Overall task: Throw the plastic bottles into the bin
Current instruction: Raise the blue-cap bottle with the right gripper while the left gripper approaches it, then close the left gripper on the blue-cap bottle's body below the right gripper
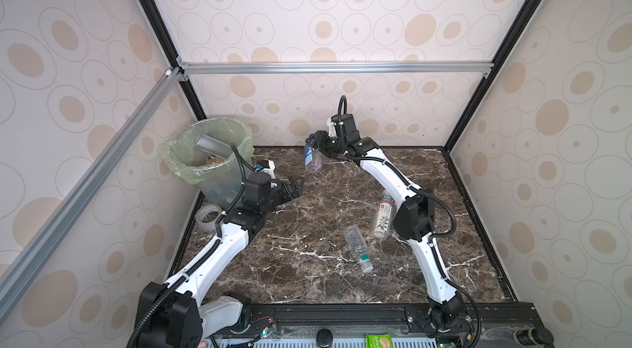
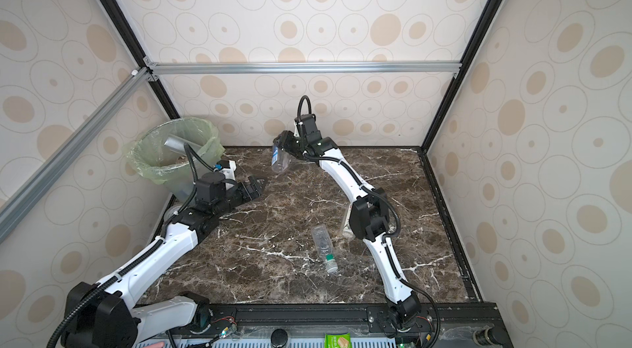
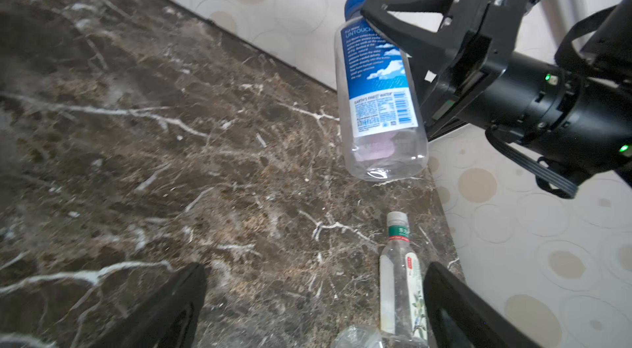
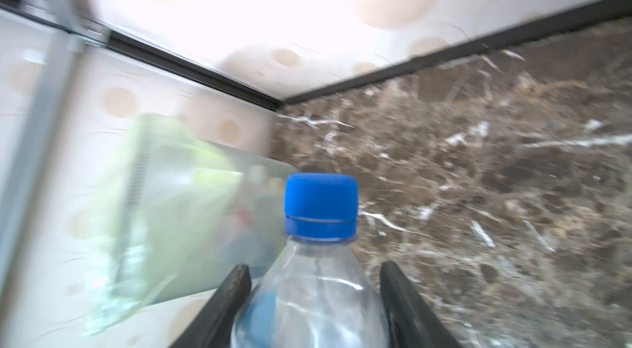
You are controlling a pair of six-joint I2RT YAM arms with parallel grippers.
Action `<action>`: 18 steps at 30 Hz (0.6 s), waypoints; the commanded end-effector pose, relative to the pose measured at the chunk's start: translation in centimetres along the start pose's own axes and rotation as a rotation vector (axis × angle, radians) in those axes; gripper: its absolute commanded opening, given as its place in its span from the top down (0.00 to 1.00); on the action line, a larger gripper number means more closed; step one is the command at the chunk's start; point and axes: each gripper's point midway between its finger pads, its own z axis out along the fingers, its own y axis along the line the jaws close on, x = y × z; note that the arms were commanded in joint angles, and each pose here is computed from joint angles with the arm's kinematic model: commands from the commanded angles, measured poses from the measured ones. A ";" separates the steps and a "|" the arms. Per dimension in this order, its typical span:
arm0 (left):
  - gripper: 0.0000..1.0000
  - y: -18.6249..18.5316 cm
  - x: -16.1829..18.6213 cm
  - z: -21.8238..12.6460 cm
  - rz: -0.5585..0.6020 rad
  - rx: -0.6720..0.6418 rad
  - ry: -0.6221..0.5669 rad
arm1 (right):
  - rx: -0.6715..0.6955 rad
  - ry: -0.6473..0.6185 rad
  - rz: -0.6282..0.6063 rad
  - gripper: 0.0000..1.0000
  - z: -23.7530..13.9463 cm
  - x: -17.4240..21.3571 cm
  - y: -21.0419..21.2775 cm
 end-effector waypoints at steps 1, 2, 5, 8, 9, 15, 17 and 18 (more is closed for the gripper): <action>0.01 -5.5 -3.7 -1.1 0.030 0.175 -0.127 | -0.072 -0.002 0.062 0.65 -1.3 0.0 2.4; 0.01 -6.3 -3.9 -1.1 0.041 0.195 -0.130 | -0.082 -0.008 0.060 0.65 -1.8 -0.2 2.8; 0.01 -8.3 -4.5 -0.8 0.078 0.230 -0.139 | -0.084 -0.012 0.050 0.65 -2.7 -0.3 3.5; 0.01 -9.8 -5.2 -0.7 0.086 0.255 -0.148 | -0.083 -0.009 0.039 0.65 -3.3 -0.2 3.8; 0.01 -9.8 -5.2 -0.3 0.075 0.244 -0.139 | -0.090 -0.009 0.035 0.65 -3.4 -0.2 4.0; 0.01 -9.7 -5.7 1.4 -0.017 0.210 -0.094 | -0.111 -0.003 0.031 0.65 -4.1 0.3 4.1; 0.02 -9.5 -5.9 1.8 -0.040 0.213 -0.077 | -0.120 0.003 0.026 0.65 -4.3 0.4 4.3; 0.03 -9.4 -5.9 2.1 -0.055 0.218 -0.064 | -0.123 0.004 0.024 0.65 -4.3 0.5 4.4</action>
